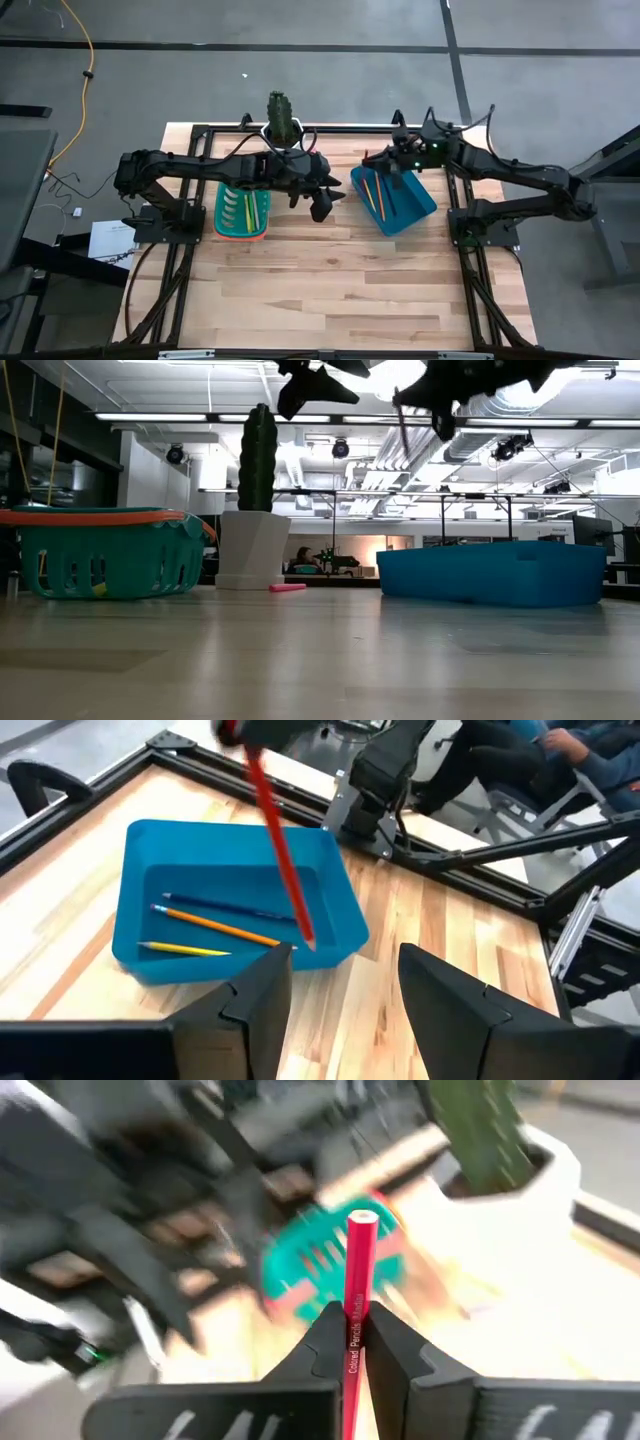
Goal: Sort pens & pencils
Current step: Put the red pencil into the blue bin
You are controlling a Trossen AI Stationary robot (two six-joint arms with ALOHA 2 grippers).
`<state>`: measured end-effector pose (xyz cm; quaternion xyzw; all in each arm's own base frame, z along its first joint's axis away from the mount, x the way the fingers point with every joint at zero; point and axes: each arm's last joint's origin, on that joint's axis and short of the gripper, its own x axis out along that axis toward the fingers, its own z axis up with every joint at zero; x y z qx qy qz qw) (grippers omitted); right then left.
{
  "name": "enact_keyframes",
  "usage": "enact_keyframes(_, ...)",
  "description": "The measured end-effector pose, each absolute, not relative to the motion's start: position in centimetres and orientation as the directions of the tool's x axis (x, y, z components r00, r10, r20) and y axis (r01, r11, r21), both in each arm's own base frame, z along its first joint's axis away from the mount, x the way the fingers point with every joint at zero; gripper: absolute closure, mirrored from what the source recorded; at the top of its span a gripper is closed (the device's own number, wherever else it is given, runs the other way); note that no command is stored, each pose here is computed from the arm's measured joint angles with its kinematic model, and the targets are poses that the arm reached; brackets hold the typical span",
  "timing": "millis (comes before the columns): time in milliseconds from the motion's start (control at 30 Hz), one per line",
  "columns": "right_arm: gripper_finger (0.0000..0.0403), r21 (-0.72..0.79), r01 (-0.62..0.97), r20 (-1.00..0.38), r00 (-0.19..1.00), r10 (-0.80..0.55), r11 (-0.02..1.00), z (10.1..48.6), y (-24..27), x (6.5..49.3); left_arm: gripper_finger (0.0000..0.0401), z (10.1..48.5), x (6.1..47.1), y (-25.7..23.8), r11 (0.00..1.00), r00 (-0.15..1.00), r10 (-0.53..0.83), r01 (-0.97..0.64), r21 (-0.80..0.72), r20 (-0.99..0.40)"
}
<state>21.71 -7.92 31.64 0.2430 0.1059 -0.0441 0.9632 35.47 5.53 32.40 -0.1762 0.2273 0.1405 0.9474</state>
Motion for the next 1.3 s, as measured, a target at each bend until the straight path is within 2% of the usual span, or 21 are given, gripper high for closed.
enact_keyframes(267,0.0398,0.460,0.356,-0.517,0.852,-0.081,0.813,28.7,-9.5,19.7,0.0229,32.5,35.6,5.1,0.921,0.870,0.138,-0.288,-0.260,-0.474)
enact_keyframes(600,0.0398,0.447,0.548,-0.722,0.687,-0.076,0.707,26.7,-9.5,17.8,0.0229,32.7,35.9,3.0,0.952,0.890,0.090,-0.208,-0.224,-0.447)
enact_keyframes(1000,0.0398,0.480,0.641,-0.764,0.641,-0.075,0.599,23.3,-9.4,17.4,0.0229,32.7,36.0,1.6,0.960,0.888,0.058,-0.175,-0.219,-0.456)
enact_keyframes(1300,0.0395,0.499,0.635,-0.727,0.677,-0.114,0.590,23.5,-9.7,17.8,0.0229,32.0,35.7,1.1,0.962,0.852,0.045,-0.178,-0.208,-0.521)
